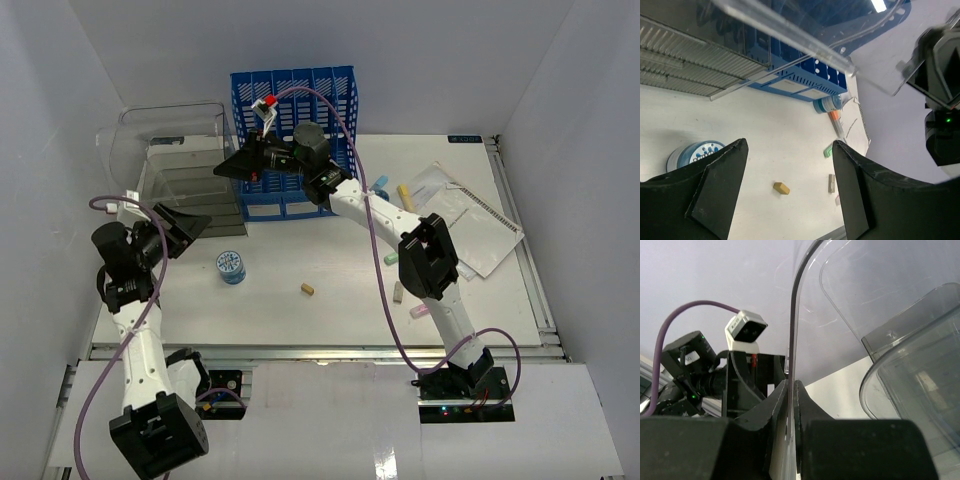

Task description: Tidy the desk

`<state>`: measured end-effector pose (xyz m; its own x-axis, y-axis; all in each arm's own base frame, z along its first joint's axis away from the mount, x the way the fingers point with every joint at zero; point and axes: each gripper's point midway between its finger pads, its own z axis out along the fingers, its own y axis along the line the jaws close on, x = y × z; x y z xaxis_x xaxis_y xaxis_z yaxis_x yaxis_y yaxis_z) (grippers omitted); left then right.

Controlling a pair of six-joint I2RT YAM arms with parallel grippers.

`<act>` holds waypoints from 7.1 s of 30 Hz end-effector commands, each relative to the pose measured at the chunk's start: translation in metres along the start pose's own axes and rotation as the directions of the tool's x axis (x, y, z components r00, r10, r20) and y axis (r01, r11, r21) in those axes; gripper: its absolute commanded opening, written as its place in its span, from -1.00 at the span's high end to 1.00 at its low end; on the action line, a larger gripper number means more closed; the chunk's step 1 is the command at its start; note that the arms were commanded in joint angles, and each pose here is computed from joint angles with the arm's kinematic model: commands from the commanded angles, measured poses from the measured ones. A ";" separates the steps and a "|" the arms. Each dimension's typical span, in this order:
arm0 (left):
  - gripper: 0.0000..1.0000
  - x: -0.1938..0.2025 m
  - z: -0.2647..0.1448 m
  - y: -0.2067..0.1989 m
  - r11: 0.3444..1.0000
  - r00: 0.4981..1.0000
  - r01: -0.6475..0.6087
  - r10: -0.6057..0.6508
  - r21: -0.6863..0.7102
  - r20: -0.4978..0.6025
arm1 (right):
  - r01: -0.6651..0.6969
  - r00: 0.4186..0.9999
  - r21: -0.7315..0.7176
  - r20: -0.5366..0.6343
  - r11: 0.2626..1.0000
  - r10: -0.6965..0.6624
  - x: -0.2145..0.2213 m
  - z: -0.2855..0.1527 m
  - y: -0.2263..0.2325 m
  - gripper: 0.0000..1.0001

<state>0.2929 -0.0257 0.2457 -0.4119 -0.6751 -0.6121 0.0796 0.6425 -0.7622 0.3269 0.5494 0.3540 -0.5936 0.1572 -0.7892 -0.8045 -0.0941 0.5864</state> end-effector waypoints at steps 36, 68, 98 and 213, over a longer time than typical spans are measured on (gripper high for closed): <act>-0.96 0.107 0.026 0.098 0.764 0.985 -0.161 0.085 -0.624 -0.150 | 0.066 0.994 -0.057 0.090 0.996 -0.061 -0.046 -0.016 0.044 0.75; 0.85 0.109 0.027 0.046 0.922 0.981 0.195 -0.176 -0.336 0.084 | 0.054 0.996 -0.066 0.077 0.996 -0.049 -0.043 -0.022 0.050 0.77; 1.00 -0.036 0.034 -0.025 0.843 0.846 0.424 -0.499 0.330 0.188 | 0.029 0.997 -0.086 0.074 0.996 -0.022 -0.044 -0.026 0.061 0.78; -0.92 -0.088 0.045 -0.023 0.828 0.795 0.513 -0.558 0.225 0.240 | 0.202 0.970 0.091 -0.155 0.975 -0.187 0.003 -0.182 -0.025 -0.81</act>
<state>0.3701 0.0010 0.2761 -0.1464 -0.9875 -0.0591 -0.0341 0.0648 -0.9973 0.3320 0.4258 0.3085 -0.5781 0.0785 -0.8122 -0.8159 -0.0649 0.5745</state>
